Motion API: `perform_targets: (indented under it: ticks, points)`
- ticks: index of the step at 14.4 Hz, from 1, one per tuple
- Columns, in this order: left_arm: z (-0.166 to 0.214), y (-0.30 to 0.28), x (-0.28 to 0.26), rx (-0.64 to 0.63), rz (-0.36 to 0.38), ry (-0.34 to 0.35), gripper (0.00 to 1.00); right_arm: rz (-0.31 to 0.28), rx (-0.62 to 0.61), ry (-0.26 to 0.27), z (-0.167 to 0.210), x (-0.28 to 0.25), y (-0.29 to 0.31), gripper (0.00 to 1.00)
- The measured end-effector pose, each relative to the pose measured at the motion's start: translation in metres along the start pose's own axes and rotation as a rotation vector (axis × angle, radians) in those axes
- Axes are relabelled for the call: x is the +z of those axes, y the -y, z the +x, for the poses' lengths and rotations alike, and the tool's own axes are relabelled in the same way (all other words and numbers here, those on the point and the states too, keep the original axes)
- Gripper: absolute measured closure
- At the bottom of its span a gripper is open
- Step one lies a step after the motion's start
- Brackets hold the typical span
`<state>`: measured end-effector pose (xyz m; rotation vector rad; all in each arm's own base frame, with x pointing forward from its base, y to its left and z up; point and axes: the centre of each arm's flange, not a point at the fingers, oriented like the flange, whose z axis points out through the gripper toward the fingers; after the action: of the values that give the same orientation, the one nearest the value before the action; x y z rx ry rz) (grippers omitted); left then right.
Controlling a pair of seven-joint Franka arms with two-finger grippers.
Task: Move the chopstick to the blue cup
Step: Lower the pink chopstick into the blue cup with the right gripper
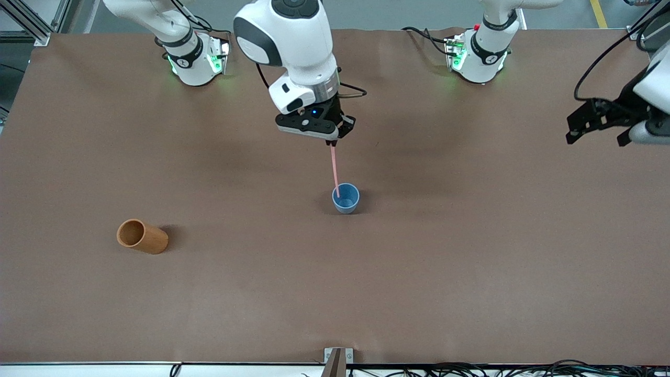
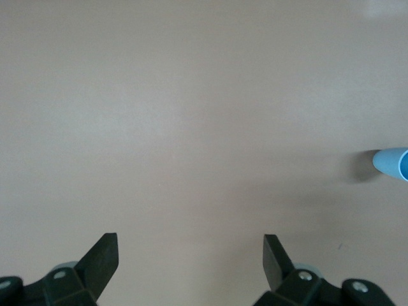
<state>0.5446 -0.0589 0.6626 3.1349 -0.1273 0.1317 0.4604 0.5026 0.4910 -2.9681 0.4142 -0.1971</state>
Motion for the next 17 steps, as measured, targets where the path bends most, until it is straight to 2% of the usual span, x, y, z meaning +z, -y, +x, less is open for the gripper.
perform_targets:
  ticks: [3, 9, 13, 14, 15, 17]
  points:
    - [-0.001, -0.006, 0.004, 0.012, 0.0, 0.011, 0.0, 0.007, -0.035, -0.028, -0.001, 0.02, 0.007, 0.91]
    - [0.001, -0.006, 0.007, 0.012, 0.0, 0.017, 0.0, -0.029, -0.077, -0.002, -0.014, 0.063, 0.014, 0.89]
    - [0.001, -0.006, 0.008, 0.012, 0.0, 0.019, 0.0, -0.034, -0.078, 0.003, -0.012, 0.07, 0.014, 0.85]
    - [0.001, -0.006, 0.008, 0.012, 0.0, 0.019, 0.0, -0.033, -0.077, 0.001, -0.012, 0.07, 0.014, 0.78]
    - [0.0, -0.006, 0.009, 0.013, 0.0, 0.02, 0.0, -0.031, -0.074, -0.001, -0.009, 0.068, 0.014, 0.78]
    - [-0.001, -0.006, 0.01, 0.018, 0.0, 0.03, 0.0, -0.022, -0.061, -0.013, 0.001, 0.061, 0.013, 0.64]
